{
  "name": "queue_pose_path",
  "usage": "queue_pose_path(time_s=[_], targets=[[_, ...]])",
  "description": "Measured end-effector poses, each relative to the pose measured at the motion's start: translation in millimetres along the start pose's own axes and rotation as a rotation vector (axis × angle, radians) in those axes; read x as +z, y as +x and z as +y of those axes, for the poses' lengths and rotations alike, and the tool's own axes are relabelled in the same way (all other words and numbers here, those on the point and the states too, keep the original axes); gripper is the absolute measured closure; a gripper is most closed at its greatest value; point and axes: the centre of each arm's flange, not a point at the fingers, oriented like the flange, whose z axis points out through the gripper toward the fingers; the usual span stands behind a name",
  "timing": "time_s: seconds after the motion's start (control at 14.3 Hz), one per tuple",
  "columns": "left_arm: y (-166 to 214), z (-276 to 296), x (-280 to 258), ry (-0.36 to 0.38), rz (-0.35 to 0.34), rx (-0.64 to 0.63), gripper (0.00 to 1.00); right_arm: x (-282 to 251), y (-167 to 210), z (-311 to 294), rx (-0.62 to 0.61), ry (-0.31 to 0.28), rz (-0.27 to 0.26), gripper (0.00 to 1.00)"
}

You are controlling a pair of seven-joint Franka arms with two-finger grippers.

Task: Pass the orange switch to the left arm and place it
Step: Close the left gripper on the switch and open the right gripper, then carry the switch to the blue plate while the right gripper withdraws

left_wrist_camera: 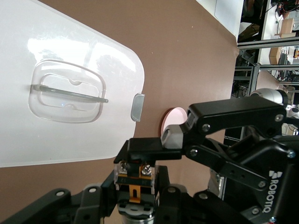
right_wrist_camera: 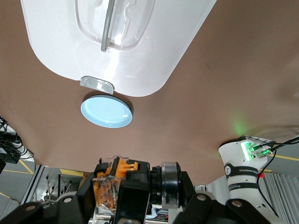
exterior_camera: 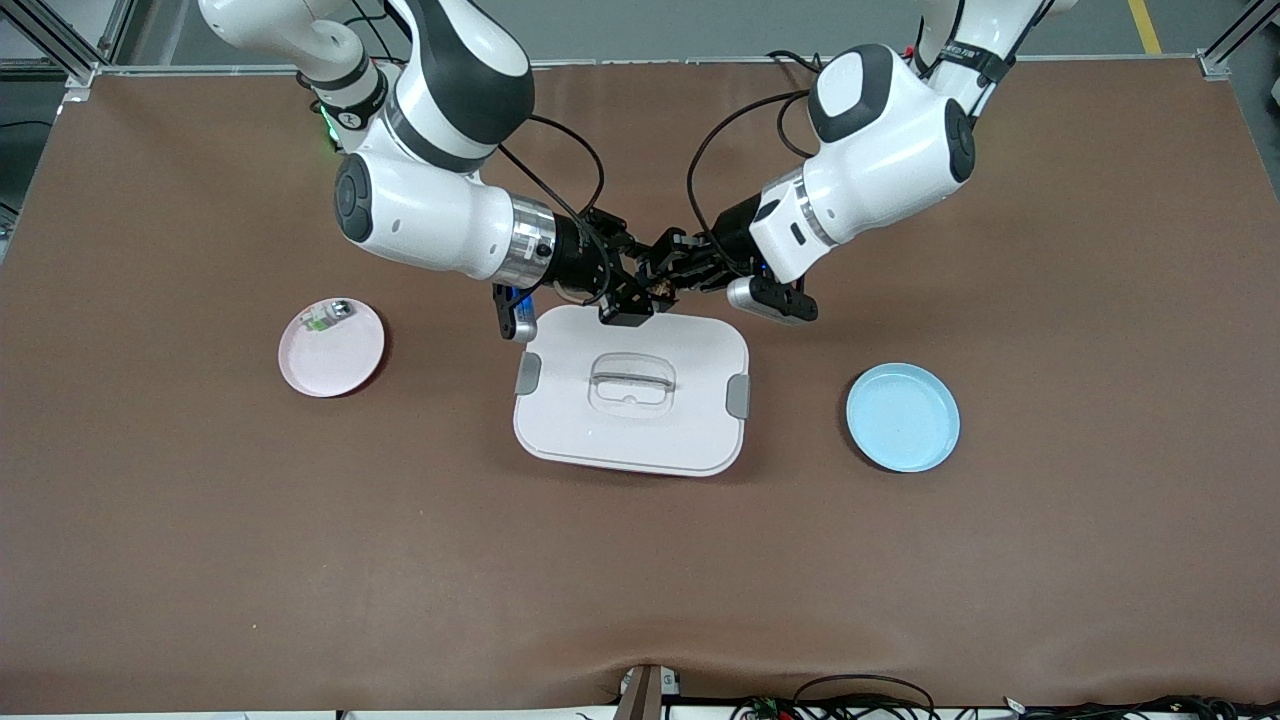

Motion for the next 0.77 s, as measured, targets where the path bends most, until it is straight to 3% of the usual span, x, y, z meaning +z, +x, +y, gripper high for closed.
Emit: queue_pose_path(time_s=[0.07,0.28,0.56,0.77], targets=[[0,0,0,-0.001,0.001,0.0,0.65,0,0,0,0.0,0.0,0.0,0.26],[5,-3,-4,0.016,0.017,0.018,0.65,0,0,0,-0.001,0.0,0.0,0.0],[8,-6,-6,0.081,0.032,0.09,0.65,-1,-1,-1,-0.002,0.005,0.0,0.0],[32,-27,-27,0.159,0.07,0.122,0.65,-5,-3,-3,-0.006,0.013,-0.002,0.0]])
